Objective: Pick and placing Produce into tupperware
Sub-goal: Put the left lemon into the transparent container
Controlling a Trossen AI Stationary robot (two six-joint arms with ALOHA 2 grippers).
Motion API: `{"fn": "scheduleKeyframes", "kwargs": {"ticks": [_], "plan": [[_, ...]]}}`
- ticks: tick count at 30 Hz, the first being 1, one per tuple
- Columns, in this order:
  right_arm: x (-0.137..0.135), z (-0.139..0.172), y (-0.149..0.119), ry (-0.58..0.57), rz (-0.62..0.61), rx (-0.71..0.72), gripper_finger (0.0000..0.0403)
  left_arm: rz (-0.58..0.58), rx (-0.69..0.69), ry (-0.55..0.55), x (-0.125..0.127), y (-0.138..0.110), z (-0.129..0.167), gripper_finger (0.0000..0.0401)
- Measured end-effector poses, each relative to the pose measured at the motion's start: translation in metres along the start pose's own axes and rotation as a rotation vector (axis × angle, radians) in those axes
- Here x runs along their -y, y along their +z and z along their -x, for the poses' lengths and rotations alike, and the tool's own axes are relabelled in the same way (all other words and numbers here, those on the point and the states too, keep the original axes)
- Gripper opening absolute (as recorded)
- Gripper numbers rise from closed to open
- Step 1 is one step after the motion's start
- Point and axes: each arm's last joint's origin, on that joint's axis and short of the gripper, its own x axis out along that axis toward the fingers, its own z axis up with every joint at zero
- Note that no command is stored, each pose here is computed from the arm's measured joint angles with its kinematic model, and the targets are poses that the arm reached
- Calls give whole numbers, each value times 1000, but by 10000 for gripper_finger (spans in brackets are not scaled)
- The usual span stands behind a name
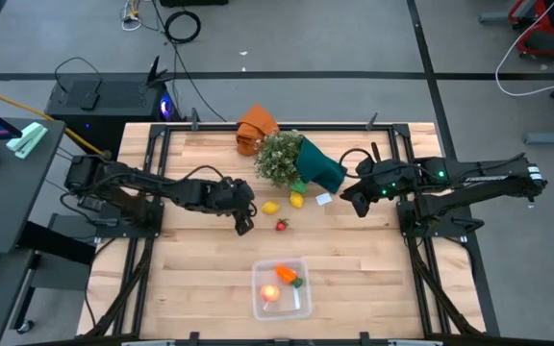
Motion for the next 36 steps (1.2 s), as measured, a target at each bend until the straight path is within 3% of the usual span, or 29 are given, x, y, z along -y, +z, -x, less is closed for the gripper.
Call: {"fn": "scheduleKeyframes", "kwargs": {"ticks": [11,14,20,29,36], "plan": [[4,-8,-4,-23,-58,26,85,-225,77,70,-6,2,-16,172],[4,-8,-4,-34,-59,40,85,-209,75,70,-6,2,-18,172],[4,-8,-3,-38,-52,45,85,-30,113,45,-2,4,-17,172],[4,-8,-3,-38,-39,44,85,-126,143,11,3,6,-29,179],[4,-8,-3,-28,-30,45,85,-70,121,-33,7,2,-45,246]]}}
